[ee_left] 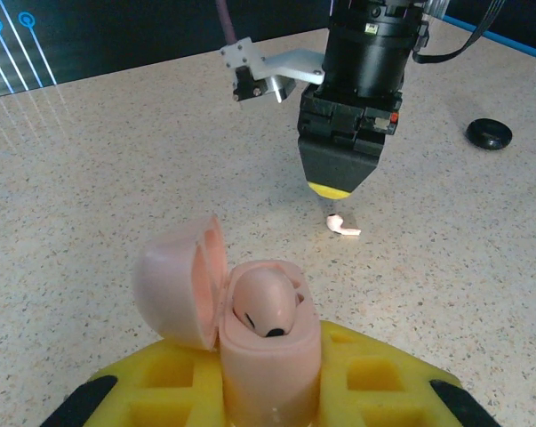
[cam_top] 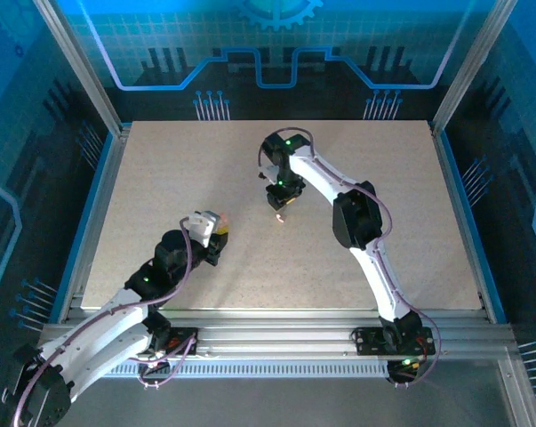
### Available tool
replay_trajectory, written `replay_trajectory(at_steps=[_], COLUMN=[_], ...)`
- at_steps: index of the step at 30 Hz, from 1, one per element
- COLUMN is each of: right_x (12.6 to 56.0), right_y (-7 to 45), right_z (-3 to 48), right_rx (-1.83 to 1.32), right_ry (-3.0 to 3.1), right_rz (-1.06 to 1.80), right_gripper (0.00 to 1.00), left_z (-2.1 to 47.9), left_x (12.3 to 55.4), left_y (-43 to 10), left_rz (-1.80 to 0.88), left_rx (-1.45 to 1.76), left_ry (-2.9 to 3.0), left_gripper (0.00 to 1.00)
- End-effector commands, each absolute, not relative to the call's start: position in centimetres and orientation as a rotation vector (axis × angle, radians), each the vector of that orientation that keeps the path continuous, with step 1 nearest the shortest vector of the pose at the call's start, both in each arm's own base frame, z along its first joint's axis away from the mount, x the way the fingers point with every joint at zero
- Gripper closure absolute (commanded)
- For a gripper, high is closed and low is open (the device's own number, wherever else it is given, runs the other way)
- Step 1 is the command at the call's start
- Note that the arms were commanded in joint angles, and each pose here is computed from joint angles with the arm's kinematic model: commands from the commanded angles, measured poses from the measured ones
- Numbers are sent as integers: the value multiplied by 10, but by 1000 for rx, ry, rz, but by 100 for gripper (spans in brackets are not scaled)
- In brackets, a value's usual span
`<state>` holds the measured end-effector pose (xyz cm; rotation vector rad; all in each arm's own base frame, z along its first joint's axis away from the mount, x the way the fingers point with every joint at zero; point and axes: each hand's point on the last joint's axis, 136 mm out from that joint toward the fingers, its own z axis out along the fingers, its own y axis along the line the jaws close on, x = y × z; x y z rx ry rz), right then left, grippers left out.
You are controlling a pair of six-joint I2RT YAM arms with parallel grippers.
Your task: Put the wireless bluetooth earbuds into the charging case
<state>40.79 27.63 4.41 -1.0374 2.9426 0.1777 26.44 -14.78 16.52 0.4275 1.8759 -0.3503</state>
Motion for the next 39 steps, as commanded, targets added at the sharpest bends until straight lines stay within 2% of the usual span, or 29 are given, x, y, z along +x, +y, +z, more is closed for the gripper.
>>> replay_trajectory(at_steps=[1, 29, 39], right_x=[395, 376, 372], right_y=[286, 282, 287], right_z=[40, 14, 9], right_rx=[-1110, -1189, -1210], right_ry=[2963, 3010, 3016], right_rz=[238, 43, 63], right_gripper=[60, 64, 64], left_z=[172, 169, 169], left_x=[264, 266, 266], left_y=[-147, -150, -150], left_rz=[-328, -336, -339], left_rx=[436, 448, 449], left_ry=[1851, 1860, 1860], left_gripper=[85, 85, 85])
